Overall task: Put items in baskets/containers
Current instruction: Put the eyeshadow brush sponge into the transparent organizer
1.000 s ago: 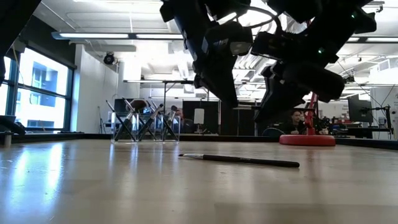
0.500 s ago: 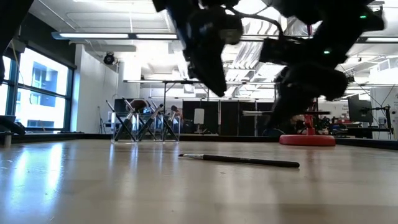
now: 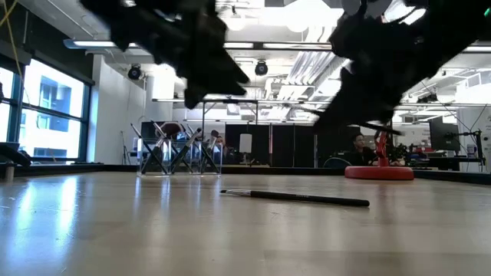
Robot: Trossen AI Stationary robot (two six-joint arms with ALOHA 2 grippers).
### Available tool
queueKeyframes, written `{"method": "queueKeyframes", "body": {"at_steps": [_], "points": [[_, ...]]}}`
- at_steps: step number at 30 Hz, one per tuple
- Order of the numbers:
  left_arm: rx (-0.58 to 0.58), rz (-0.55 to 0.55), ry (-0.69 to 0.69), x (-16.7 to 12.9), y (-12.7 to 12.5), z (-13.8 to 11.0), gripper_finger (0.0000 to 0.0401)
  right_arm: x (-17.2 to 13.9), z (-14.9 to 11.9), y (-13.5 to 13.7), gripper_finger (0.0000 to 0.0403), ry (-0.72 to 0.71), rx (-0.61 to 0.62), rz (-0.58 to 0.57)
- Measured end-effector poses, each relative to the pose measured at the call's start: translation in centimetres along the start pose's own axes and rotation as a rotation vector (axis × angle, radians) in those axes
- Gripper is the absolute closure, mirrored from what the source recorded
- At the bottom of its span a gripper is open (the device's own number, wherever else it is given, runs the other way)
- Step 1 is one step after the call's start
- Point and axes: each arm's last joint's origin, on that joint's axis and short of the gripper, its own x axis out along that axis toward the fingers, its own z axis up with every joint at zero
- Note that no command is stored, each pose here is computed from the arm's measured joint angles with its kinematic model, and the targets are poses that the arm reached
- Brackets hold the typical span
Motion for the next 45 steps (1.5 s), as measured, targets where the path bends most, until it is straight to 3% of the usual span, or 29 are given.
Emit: {"method": "queueKeyframes", "body": {"at_steps": [3,7,11,15,19,24,29,33,45], "points": [[-0.035,-0.061,-0.133,-1.4,0.3,-0.6,0.029,0.8,0.0,-1.0,0.0396,-0.18,0.153,0.161],[-0.046,-0.108,-0.234,-2.6,0.2,-0.6,0.029,0.4,0.4,-3.8,0.0396,-0.474,0.324,0.287],[0.032,-0.147,-0.369,-3.6,-0.5,0.8,0.029,-0.6,2.1,-5.8,0.0396,-0.715,0.33,0.351],[0.199,-0.176,-0.538,-4.4,-1.2,2.1,0.029,-0.6,4.8,-5.5,0.0396,-0.826,0.239,0.369],[0.318,-0.165,-0.62,-4.8,-1.5,2.6,0.029,-0.6,7.4,-4.5,0.0395,-0.894,0.127,0.336],[0.321,-0.143,-0.64,-4.9,-0.4,3.2,0.029,-0.7,9.1,-3.8,0.0392,-0.938,0.035,0.299],[0.33,-0.225,-0.663,-5.4,-0.1,4.7,0.029,0.1,10.0,-4.5,0.0396,-0.907,0.019,0.318],[0.355,-0.275,-0.594,-4.8,-0.4,5.6,0.029,0.3,10.7,-4.7,0.0393,-0.918,0.012,0.281],[0.353,-0.27,-0.589,-4.9,-0.9,6.6,0.029,0.3,11.6,-4.4,0.0392,-0.917,-0.011,0.253]]}}
